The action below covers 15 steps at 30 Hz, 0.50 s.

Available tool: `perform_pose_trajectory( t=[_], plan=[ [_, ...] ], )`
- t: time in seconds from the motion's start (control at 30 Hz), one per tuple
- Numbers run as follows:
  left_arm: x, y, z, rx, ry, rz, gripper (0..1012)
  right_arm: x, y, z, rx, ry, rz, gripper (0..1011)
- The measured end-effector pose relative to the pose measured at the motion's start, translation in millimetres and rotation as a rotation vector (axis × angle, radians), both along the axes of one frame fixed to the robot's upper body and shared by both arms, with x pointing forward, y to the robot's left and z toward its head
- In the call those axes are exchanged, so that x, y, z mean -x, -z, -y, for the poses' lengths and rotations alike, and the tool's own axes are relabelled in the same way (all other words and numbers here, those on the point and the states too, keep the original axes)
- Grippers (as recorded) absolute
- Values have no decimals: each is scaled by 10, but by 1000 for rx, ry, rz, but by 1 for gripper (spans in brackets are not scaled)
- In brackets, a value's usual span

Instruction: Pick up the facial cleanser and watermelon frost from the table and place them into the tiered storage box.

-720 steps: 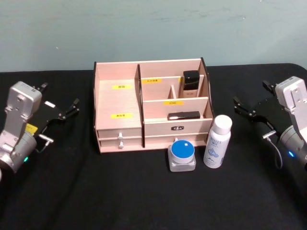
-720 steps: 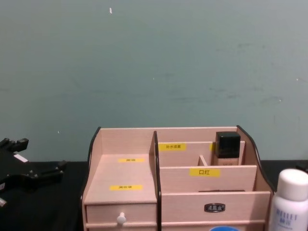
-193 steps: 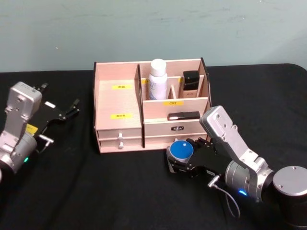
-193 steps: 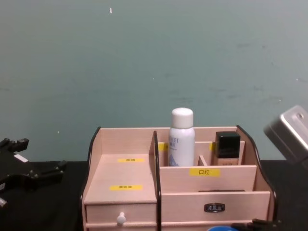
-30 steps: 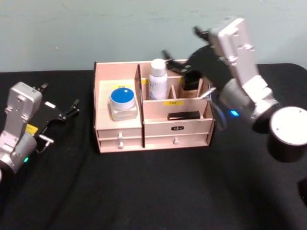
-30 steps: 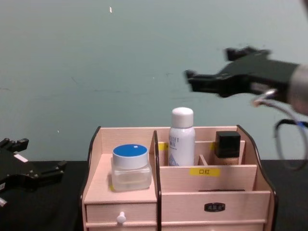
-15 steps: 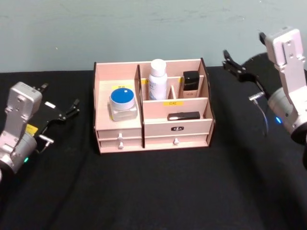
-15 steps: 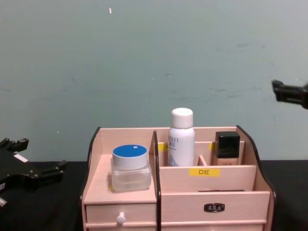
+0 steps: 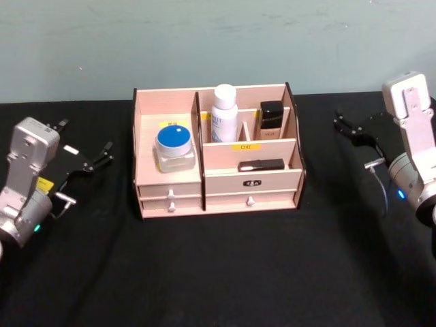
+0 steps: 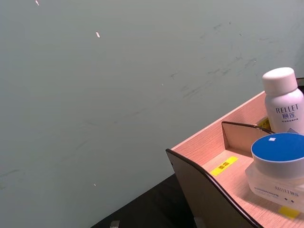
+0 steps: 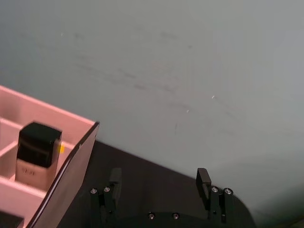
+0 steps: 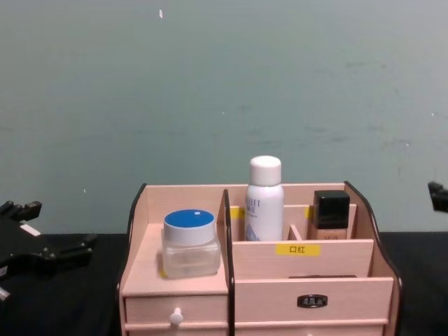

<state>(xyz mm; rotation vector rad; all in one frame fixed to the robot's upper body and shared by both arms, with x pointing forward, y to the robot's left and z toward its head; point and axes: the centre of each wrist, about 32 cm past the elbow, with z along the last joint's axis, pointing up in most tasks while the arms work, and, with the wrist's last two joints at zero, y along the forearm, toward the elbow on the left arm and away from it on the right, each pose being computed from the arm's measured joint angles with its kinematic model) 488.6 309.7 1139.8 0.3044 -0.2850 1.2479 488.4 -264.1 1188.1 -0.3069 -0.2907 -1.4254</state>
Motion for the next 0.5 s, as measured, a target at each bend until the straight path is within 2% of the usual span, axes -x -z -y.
perform_pose_trajectory(
  t=[0.13, 0.5],
  plan=[
    [0, 0, 0, 0, 0, 0, 1010, -15, 80, 7, -3, -14, -29, 1003],
    [0, 0, 0, 0, 0, 0, 1010, -15, 65, 7, -3, -14, -24, 1002]
  ],
)
